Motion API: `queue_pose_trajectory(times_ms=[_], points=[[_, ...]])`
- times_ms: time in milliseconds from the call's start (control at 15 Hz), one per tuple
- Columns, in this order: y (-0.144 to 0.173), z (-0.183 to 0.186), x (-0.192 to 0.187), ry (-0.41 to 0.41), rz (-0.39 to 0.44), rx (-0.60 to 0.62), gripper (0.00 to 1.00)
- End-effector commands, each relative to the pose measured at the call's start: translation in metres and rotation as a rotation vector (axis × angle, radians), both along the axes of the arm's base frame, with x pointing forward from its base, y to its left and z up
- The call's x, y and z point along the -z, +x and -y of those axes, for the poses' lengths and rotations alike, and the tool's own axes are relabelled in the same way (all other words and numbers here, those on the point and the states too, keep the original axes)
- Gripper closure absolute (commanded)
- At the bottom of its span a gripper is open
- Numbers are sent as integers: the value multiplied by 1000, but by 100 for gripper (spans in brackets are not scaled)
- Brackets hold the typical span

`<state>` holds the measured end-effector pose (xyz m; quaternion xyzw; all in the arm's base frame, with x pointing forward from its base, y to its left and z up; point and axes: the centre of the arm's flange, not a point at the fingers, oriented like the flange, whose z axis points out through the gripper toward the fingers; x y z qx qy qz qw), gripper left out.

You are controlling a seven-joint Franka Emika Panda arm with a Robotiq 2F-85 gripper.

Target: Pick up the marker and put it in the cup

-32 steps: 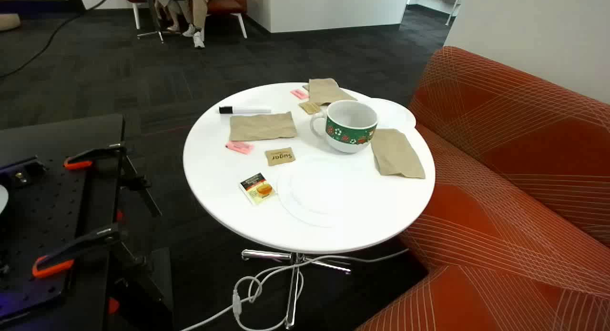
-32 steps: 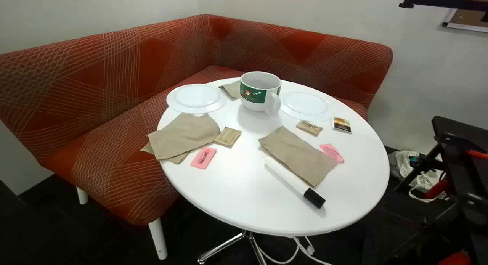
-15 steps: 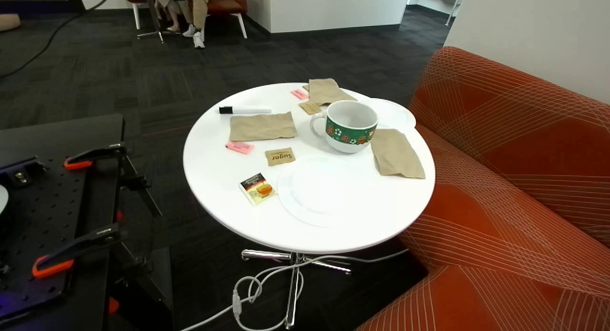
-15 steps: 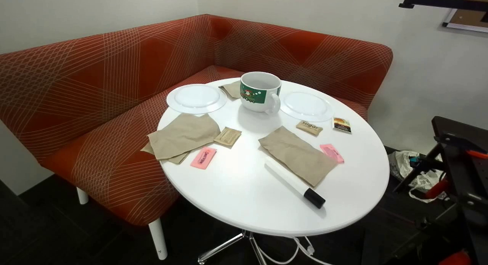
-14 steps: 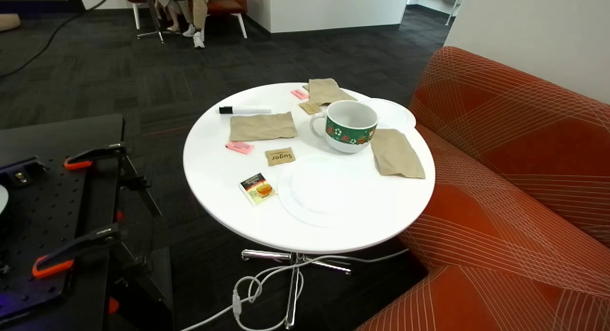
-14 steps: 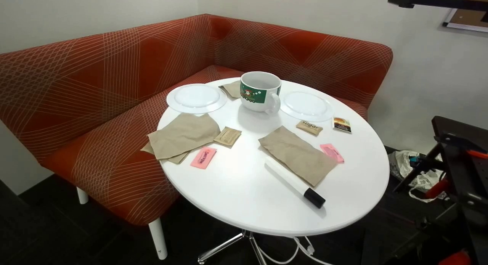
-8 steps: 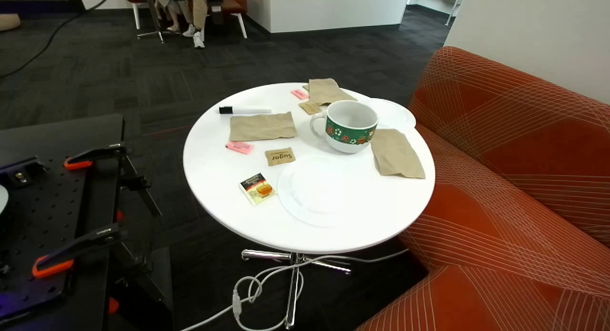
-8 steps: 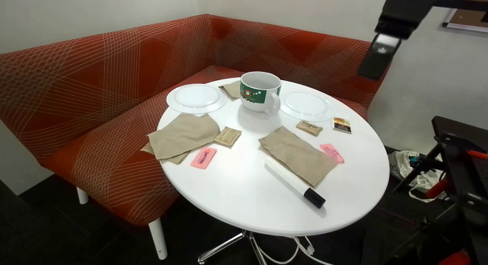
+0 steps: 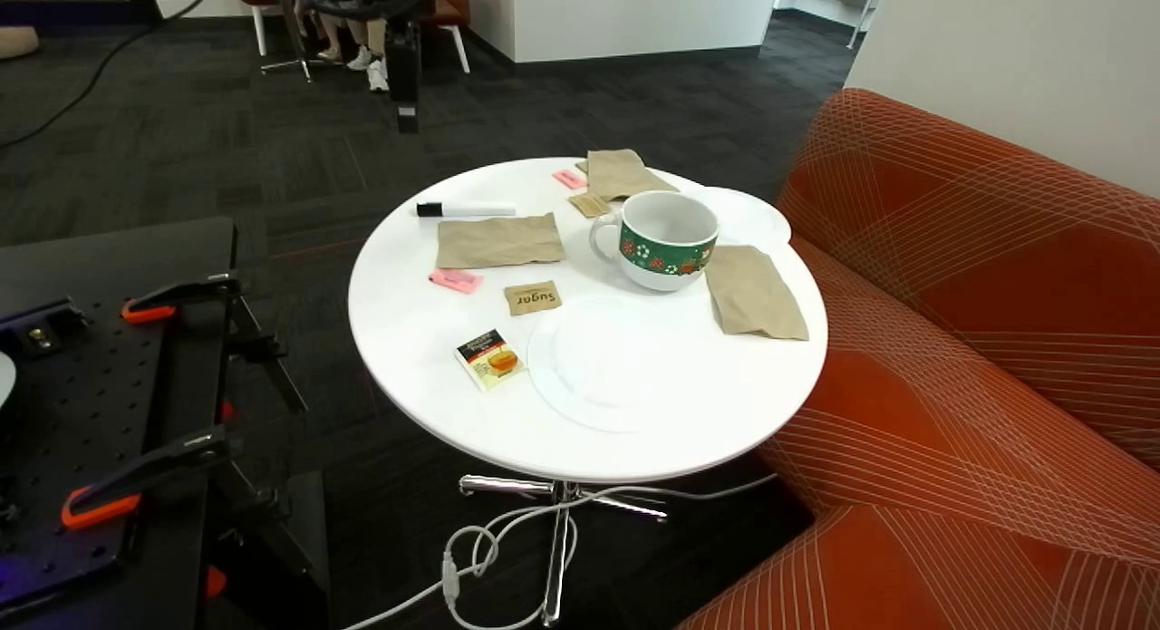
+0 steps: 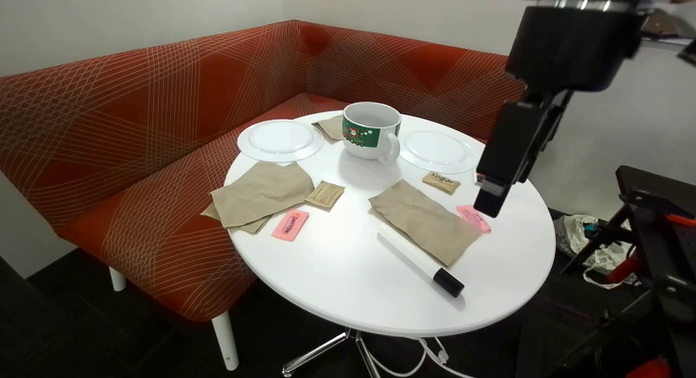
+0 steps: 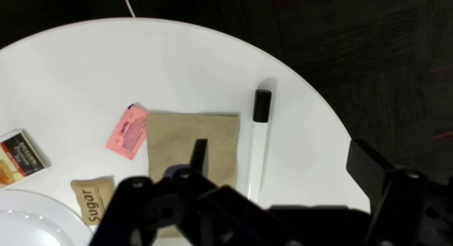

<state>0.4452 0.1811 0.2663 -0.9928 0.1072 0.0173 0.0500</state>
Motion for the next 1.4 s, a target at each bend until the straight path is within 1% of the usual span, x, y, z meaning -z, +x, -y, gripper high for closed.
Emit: queue_pose_trajectory(times_ms=[0, 333, 667, 1000, 1333], points=[[10, -11, 39, -42, 17, 59, 0], [17, -21, 76, -92, 96, 104, 0], [27, -34, 93, -162, 144, 121, 0], [31, -57, 101, -185, 150, 101, 0], [32, -63, 113, -189, 137, 91, 0]])
